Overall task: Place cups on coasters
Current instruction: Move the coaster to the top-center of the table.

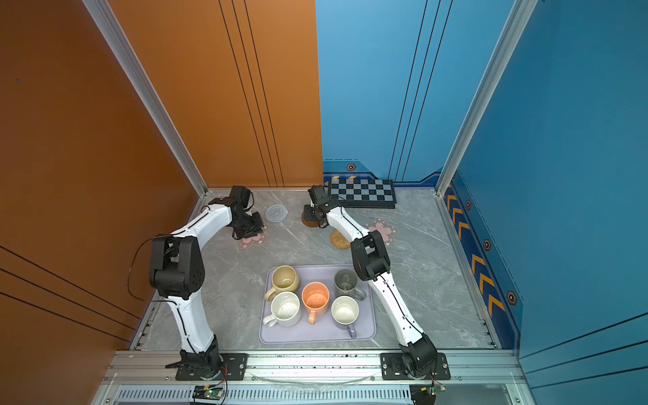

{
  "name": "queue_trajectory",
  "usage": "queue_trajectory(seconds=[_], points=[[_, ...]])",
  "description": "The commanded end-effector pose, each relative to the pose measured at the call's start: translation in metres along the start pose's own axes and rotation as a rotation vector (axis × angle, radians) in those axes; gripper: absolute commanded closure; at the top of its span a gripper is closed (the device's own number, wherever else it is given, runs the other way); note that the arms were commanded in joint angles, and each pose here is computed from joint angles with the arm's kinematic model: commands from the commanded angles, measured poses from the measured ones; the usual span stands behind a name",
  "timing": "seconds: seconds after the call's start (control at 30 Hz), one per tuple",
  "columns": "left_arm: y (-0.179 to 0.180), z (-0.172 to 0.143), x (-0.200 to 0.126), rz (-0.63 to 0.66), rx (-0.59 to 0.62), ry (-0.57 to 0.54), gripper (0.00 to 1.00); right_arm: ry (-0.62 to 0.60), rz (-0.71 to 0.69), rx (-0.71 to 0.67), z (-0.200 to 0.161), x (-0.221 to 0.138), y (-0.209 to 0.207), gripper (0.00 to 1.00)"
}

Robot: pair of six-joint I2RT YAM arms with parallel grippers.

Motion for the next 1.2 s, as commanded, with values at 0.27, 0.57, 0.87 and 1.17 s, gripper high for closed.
queue_trajectory(seconds=[0.27,0.57,0.87,1.17], points=[[-0.027,-0.020,-0.026,-0.104,0.055,0.021,0.71,-0.021,-0.141,-0.127,0.012,-0.127,-0.001,0.63],[-0.046,-0.035,-0.019,-0.122,0.106,0.044,0.71,0.101,-0.290,-0.047,-0.044,-0.173,-0.063,0.60],[-0.117,-0.050,0.010,-0.285,0.243,0.037,0.72,0.177,-0.330,0.012,-0.069,-0.148,-0.089,0.61],[-0.158,-0.029,0.063,-0.483,0.165,0.013,0.72,0.247,-0.336,0.056,-0.085,-0.111,-0.105,0.62]])
Point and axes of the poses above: each gripper's point midway between its finger pads, its own x axis out along the fingers, its own y axis along the line the jaws close on, z = x × y, the point moved 9 cm from there along -x, back along the fingers, and after that the axes turned 11 degrees about -x, right-handed, at the moved point
